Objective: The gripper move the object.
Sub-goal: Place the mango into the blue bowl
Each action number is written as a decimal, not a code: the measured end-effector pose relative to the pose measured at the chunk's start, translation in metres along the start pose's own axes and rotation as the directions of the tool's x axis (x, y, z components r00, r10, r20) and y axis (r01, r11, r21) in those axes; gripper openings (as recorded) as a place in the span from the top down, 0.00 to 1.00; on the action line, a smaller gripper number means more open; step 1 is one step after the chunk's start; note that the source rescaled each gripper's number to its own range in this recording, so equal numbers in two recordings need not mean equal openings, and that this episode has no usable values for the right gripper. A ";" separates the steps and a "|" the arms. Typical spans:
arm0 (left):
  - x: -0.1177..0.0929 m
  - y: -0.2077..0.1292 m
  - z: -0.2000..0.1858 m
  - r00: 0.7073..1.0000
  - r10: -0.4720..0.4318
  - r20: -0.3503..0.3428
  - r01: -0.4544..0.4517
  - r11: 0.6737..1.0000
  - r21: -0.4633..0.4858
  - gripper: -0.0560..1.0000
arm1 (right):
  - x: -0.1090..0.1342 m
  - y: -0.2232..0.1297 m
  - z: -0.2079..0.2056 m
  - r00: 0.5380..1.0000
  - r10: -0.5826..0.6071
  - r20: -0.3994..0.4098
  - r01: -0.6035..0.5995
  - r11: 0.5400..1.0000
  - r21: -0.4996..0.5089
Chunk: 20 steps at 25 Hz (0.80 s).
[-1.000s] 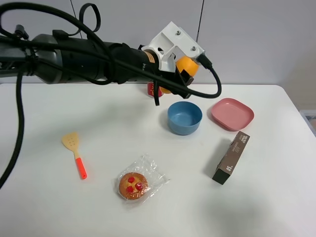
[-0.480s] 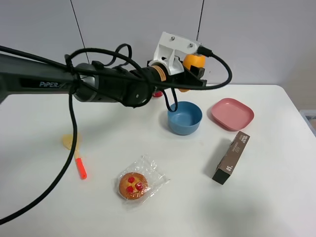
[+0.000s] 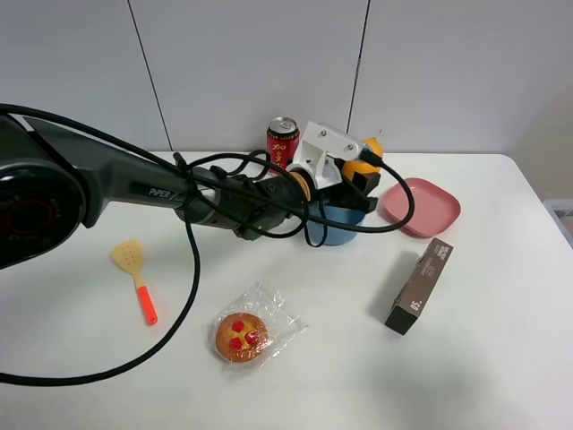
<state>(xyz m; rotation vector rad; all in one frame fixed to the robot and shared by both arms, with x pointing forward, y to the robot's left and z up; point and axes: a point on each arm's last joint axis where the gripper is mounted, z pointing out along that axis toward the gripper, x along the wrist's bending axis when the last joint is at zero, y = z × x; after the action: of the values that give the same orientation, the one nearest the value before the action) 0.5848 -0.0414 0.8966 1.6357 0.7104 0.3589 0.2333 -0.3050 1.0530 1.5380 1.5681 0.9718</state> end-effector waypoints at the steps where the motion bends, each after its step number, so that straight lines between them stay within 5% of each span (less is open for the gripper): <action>1: 0.001 -0.003 0.001 1.000 -0.001 -0.001 0.001 1.000 0.007 0.92 | 0.000 0.000 0.000 1.000 0.000 0.000 0.000 1.000 0.000; 18: 0.013 -0.026 0.002 0.999 -0.010 -0.042 0.014 0.995 0.102 0.92 | 0.000 0.000 0.000 1.000 0.000 0.000 0.000 1.000 0.000; 20: 0.013 -0.026 0.002 0.999 -0.029 -0.044 0.033 0.994 0.101 0.79 | 0.000 0.000 0.000 1.000 0.000 0.000 0.000 1.000 0.000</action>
<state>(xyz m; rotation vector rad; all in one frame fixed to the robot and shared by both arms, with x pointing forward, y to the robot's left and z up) 0.5897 -0.0335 0.8688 1.7152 0.7970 0.3407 0.2333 -0.3050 1.0530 1.5380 1.5681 0.9718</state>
